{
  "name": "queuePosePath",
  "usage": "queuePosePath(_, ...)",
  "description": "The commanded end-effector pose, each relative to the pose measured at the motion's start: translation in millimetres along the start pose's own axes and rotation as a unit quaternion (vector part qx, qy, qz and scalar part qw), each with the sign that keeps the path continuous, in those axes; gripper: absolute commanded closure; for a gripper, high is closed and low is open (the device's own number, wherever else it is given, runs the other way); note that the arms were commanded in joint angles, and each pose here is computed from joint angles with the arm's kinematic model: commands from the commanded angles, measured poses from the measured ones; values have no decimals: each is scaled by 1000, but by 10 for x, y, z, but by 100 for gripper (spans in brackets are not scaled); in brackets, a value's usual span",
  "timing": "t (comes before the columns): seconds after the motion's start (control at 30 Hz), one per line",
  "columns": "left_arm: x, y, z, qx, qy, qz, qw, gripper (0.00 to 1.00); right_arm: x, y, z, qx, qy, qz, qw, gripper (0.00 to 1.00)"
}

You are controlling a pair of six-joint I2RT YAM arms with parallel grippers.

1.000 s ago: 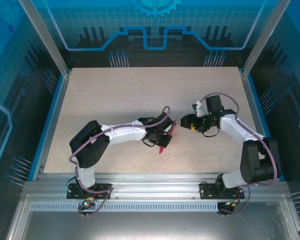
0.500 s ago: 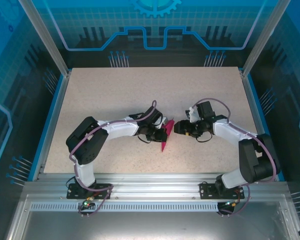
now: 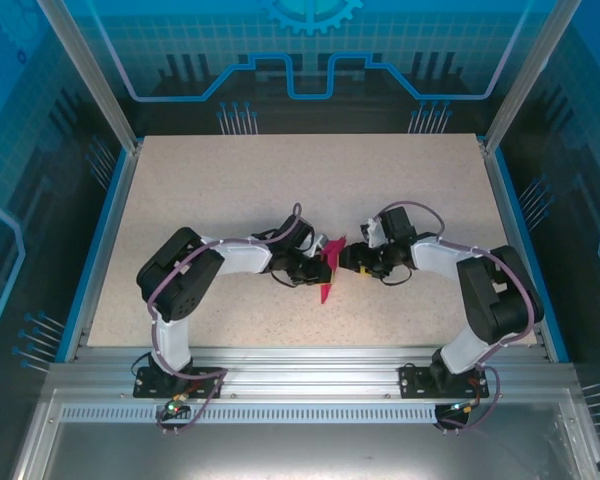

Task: Fold a paper plane with a square sheet of paper (fold left side to right side)
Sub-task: Fold the wing for the fifth time at the center of the table.

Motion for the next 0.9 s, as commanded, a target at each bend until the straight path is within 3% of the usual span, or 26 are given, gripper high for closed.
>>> queuePosePath(0.0,-21,39,21,29,1,-26,999,100,-88,112,74,-18,-7,-1,1000,35)
queuePosePath(0.87,-130,5,41,89,-14,-81,993,100,-318,201,308,-51,-16,6,999,49)
Point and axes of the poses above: each hand's point on the last joint's axis, 136 mm out from that joint toward the fingers, its own z axis out along the fingers, its own y axis along the line the jaws close on, x = y × z, the point moved 2 cm from there along -z, back along the fingers
